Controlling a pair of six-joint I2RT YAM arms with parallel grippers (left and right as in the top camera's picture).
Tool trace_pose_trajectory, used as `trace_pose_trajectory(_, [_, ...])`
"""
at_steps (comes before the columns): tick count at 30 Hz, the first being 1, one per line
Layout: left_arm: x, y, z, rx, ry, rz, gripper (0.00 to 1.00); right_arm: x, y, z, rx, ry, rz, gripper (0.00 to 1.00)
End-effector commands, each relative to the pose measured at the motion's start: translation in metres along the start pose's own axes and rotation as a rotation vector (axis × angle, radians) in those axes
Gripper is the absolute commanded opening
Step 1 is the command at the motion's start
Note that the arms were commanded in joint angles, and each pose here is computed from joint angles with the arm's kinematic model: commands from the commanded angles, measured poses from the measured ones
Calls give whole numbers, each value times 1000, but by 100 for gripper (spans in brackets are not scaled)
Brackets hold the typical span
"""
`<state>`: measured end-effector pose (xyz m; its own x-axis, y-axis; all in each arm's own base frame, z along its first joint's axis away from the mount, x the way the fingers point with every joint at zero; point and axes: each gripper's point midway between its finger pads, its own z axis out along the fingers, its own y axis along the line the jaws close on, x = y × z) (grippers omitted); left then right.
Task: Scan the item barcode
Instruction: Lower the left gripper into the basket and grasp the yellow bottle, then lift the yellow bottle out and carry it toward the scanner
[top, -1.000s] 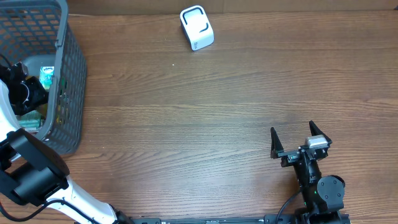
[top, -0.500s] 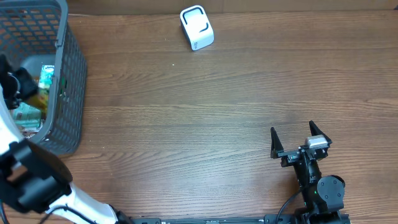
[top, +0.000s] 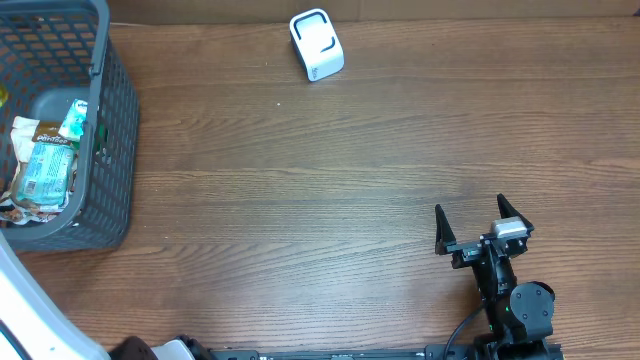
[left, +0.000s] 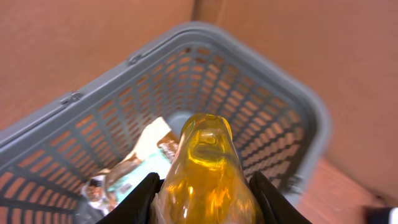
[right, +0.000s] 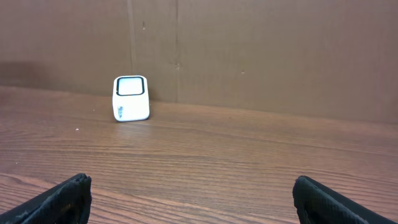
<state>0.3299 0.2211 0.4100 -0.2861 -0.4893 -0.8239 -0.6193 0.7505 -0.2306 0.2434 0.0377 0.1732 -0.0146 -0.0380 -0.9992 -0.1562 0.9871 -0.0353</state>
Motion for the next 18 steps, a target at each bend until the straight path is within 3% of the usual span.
trace_pose_trajectory(1, [-8, -34, -31, 126, -48, -12, 25, 3, -2, 0, 12, 2, -4, 100])
trace_pose_trajectory(18, [63, -169, -84, 472, 91, 204, 24, 3, -2, 0, 13, 2, -4, 100])
